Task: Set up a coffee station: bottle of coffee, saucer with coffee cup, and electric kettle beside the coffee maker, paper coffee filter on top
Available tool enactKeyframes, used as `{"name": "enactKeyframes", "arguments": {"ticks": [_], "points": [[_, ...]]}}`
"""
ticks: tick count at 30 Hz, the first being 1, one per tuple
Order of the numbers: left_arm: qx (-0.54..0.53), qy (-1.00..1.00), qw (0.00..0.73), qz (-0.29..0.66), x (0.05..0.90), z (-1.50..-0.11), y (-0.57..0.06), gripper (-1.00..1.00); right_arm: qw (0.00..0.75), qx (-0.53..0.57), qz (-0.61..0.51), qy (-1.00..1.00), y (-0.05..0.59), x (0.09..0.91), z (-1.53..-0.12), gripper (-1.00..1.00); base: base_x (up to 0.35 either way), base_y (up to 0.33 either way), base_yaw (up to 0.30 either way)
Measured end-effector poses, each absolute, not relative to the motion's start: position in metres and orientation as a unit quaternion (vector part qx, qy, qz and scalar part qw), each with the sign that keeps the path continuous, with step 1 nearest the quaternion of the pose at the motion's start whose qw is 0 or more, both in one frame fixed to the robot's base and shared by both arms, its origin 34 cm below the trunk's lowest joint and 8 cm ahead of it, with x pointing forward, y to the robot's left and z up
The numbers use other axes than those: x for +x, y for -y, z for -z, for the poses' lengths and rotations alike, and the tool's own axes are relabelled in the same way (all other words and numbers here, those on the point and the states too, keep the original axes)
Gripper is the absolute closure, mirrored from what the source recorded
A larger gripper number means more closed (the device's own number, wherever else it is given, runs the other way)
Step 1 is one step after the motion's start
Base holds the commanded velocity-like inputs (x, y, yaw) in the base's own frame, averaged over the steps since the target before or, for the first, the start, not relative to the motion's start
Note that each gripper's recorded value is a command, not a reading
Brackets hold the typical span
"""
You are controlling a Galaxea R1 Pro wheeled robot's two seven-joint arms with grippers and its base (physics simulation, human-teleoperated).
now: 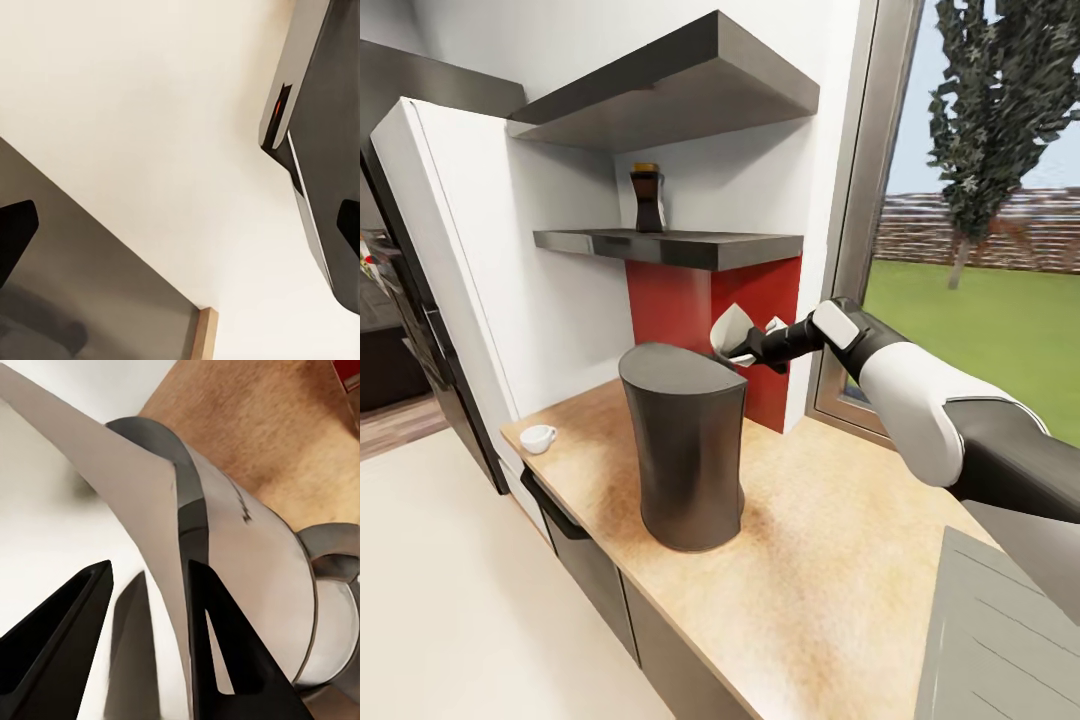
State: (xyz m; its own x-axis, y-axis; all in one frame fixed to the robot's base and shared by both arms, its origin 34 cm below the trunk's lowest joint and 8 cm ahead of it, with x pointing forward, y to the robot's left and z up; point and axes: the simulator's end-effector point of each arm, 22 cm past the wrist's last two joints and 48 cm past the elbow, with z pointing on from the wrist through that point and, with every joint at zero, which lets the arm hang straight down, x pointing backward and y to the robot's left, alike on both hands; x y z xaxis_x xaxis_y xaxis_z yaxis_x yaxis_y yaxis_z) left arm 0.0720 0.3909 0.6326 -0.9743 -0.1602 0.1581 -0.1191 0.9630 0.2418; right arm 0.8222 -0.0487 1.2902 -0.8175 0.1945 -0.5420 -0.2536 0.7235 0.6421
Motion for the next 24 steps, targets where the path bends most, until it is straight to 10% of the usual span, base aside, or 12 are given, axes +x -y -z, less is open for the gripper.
{"name": "enactKeyframes", "arguments": {"ticks": [24], "points": [[0.071, 0.987, 0.088, 0.116, 0.072, -0.6326, -0.3909, -1.0, 0.283, -0.004, -0.391, -0.876, 0.0444, 0.8172, -1.2835, 1.0, 0.0, 0.0, 0.0]]}}
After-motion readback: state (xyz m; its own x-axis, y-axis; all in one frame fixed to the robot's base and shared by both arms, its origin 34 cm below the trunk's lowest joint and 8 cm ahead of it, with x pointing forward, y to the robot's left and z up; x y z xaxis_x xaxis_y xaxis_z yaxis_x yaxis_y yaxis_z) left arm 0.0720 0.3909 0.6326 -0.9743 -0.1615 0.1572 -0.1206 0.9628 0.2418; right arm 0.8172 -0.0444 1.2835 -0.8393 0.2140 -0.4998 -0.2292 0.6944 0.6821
